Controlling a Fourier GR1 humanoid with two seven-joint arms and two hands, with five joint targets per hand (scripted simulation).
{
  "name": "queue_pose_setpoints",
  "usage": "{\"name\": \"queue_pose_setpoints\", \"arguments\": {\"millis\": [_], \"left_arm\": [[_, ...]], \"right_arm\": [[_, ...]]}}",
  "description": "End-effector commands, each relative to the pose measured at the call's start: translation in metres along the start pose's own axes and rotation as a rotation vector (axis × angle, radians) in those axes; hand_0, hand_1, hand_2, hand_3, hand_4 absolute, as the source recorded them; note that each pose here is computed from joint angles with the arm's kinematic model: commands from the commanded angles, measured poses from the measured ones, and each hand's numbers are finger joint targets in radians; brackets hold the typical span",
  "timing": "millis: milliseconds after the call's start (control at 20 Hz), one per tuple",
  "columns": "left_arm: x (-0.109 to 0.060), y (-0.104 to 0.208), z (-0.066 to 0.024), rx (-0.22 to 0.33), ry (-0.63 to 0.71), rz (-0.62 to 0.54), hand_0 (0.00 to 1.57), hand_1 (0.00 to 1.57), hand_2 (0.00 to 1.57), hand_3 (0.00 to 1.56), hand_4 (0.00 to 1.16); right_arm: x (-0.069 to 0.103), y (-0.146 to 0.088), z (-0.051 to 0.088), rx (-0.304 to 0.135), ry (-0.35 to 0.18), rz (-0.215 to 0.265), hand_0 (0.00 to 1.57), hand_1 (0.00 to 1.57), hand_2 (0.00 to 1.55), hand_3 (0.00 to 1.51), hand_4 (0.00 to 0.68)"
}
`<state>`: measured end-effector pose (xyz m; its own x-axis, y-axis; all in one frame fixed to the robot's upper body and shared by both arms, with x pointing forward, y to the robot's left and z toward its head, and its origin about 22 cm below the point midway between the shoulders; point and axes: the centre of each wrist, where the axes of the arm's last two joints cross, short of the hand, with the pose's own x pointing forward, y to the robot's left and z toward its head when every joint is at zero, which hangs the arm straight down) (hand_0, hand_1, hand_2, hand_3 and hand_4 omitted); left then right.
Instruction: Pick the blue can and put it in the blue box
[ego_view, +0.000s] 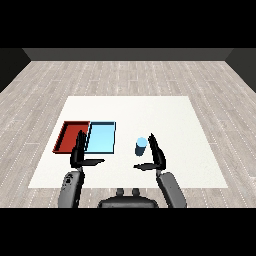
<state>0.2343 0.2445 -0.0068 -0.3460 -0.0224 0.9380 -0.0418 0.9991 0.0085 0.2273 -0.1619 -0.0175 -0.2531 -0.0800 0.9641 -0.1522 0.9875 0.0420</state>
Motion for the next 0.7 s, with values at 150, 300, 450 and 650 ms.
{"name": "queue_pose_setpoints", "arguments": {"millis": [150,300,450,650], "left_arm": [[0.007,0.02,-0.0023,-0.012,-0.005,0.01,0.0,0.0,0.0,0.0,0.0],[-0.006,0.006,0.0112,-0.008,-0.004,-0.01,0.0,0.0,0.0,0.0,0.0],[0.003,0.008,-0.0066,0.002,-0.001,-0.036,0.0,0.0,0.0,0.0,0.0],[0.022,-0.006,-0.0159,0.011,0.0,-0.009,0.0,0.0,0.0,0.0,0.0]], "right_arm": [[-0.008,-0.004,-0.003,-0.031,0.017,-0.013,0.0,0.0,0.0,0.0,0.0],[0.003,-0.003,-0.008,-0.031,0.038,0.003,0.0,0.0,0.0,0.0,0.0],[-0.012,-0.003,-0.012,-0.045,0.065,-0.01,0.0,0.0,0.0,0.0,0.0],[-0.015,-0.018,-0.016,-0.059,0.13,-0.023,0.0,0.0,0.0,0.0,0.0]]}}
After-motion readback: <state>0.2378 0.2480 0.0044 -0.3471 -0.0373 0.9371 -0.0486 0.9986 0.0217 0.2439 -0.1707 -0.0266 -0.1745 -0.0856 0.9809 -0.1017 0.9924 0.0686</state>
